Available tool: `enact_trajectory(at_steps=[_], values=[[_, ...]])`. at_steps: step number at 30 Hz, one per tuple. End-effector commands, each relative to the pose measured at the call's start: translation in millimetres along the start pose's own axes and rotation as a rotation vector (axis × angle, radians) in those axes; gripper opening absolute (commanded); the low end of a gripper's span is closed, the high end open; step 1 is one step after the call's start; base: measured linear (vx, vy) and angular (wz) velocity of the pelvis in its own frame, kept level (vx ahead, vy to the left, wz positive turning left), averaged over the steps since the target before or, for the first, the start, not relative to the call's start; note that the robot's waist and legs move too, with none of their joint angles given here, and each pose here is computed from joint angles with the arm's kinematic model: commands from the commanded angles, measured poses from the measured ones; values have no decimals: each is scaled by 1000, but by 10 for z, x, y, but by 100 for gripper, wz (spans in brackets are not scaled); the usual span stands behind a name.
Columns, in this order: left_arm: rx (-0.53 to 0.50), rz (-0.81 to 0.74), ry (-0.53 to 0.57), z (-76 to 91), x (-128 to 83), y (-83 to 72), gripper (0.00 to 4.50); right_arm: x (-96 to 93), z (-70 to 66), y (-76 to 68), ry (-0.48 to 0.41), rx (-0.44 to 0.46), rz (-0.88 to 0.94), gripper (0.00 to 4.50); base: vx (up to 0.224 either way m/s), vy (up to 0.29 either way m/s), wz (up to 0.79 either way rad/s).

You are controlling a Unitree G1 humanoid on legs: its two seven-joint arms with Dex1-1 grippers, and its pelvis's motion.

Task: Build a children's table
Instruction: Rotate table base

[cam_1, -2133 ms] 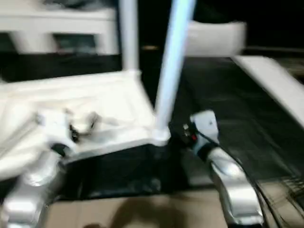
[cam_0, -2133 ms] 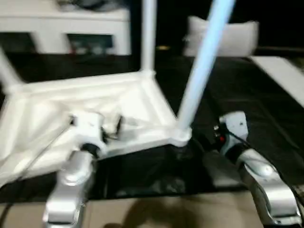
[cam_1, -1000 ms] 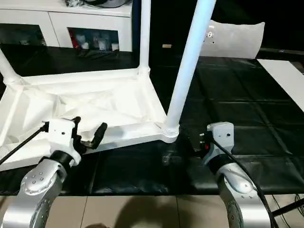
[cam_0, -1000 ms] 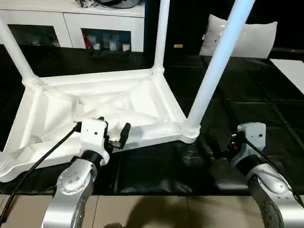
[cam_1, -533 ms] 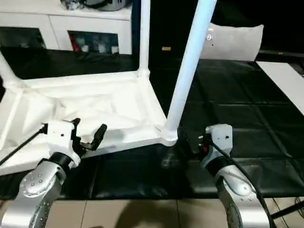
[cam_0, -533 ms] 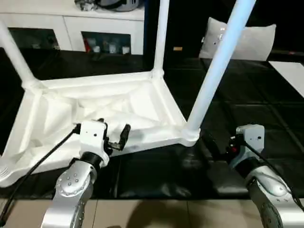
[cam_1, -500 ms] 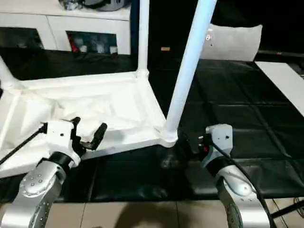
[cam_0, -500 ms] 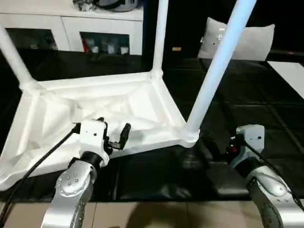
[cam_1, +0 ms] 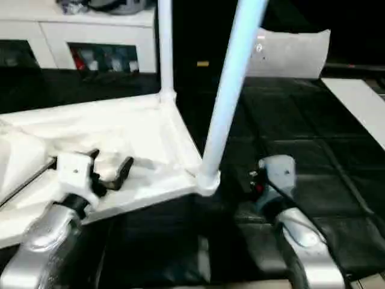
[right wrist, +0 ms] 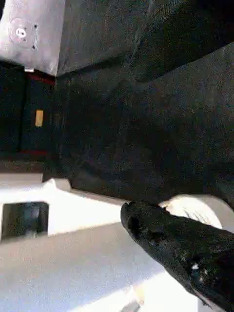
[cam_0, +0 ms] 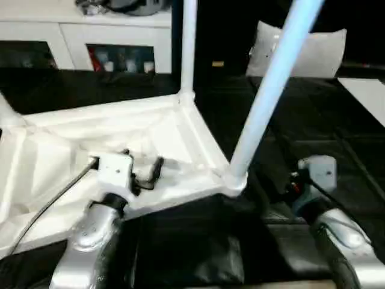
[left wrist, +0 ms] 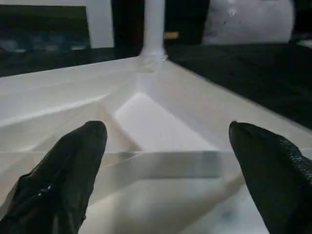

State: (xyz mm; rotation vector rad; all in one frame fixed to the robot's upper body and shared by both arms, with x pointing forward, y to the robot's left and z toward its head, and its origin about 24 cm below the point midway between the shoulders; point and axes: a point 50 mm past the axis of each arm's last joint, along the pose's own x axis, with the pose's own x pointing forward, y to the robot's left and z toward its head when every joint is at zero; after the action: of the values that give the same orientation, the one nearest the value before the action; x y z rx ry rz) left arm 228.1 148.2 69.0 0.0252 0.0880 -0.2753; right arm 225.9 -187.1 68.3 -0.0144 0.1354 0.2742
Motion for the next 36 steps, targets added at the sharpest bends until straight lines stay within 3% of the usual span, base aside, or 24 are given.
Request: enact_trajectory(at_steps=[1,10,13,22,27,36], values=[[13,10,-2,4,-61,64,442,20,17,49,-10,5,10,450,61,-34,-12],[27,-11,28,4,-102,194,442,-40,-99,90,35,8,35,450,24,8,-5],[59,-107,45,45,-18,190,442,-88,-130,6,55,-14,38,450,-91,-4,-2],[99,-361,91,131,243,110,442,-68,-27,-117,30,1,108,450,-67,38,-4],[157,-544,246,88,206,186,442,-4,-26,-74,53,-19,246,450,0,0,0],[184,-637,315,121,277,141,442,71,81,-111,49,-32,367,450,0,0,0]])
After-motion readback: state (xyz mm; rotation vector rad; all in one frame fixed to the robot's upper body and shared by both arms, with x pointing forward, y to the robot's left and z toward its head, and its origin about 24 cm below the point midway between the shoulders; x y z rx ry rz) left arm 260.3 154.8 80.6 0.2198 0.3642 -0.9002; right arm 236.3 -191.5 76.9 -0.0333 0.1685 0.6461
